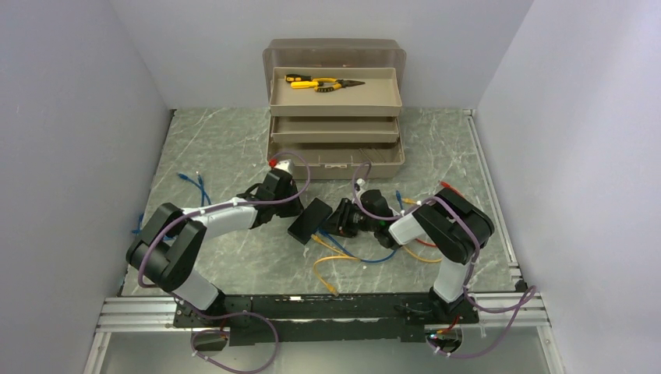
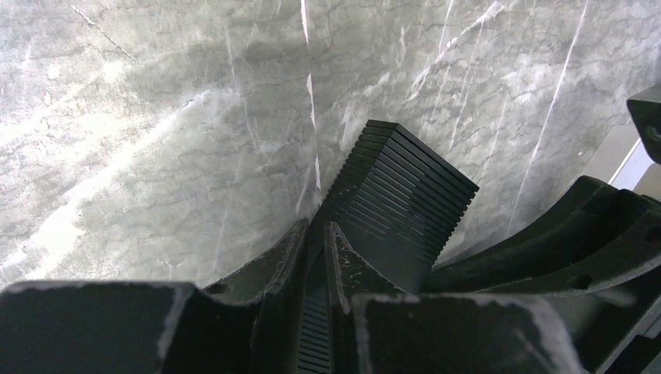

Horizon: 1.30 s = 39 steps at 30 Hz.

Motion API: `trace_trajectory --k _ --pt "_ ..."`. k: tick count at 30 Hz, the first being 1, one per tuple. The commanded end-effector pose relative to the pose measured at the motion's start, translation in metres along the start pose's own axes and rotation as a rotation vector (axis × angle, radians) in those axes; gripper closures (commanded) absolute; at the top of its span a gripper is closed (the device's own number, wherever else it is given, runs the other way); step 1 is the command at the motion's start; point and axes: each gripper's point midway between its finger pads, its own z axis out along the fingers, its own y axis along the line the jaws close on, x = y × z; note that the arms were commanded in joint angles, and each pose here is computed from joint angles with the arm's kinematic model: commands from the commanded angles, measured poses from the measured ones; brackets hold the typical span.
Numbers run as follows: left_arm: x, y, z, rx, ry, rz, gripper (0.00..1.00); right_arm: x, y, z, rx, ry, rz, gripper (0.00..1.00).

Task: Pull the plug from the switch port
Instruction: Pull the connector from the switch port.

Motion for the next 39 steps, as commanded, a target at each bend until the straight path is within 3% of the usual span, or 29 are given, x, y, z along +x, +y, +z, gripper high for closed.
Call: trace_trajectory --k 1,3,4,6,26,36,39 --pt "0.038 0.021 -0.002 -0.065 0.110 0.011 0.81 -0.002 -0.001 0.008 -0.003 0.003 0.011 0.66" --pt "0.039 0.021 -0.002 -0.063 0.112 0.011 0.81 -0.004 0.000 0.010 -0.006 0.004 0.013 0.67" --pt "0.040 0.020 -0.002 -0.061 0.113 0.011 0.81 -0.035 -0.014 0.003 0.017 -0.067 0.053 0.67" --pt "0.042 0.020 -0.001 -0.059 0.117 0.012 0.82 -0.006 0.001 0.013 -0.010 0.006 0.013 0.67" --pt "0.053 0.020 0.004 -0.056 0.135 0.011 0.82 0.006 0.001 0.015 -0.005 0.035 -0.008 0.69" --pt "0.060 0.016 0.005 -0.046 0.144 0.016 0.84 0.004 0.001 0.021 -0.004 0.037 -0.007 0.82" --pt "0.065 0.014 0.005 -0.037 0.158 0.017 0.84 0.007 -0.001 0.021 -0.004 0.043 -0.005 0.96"
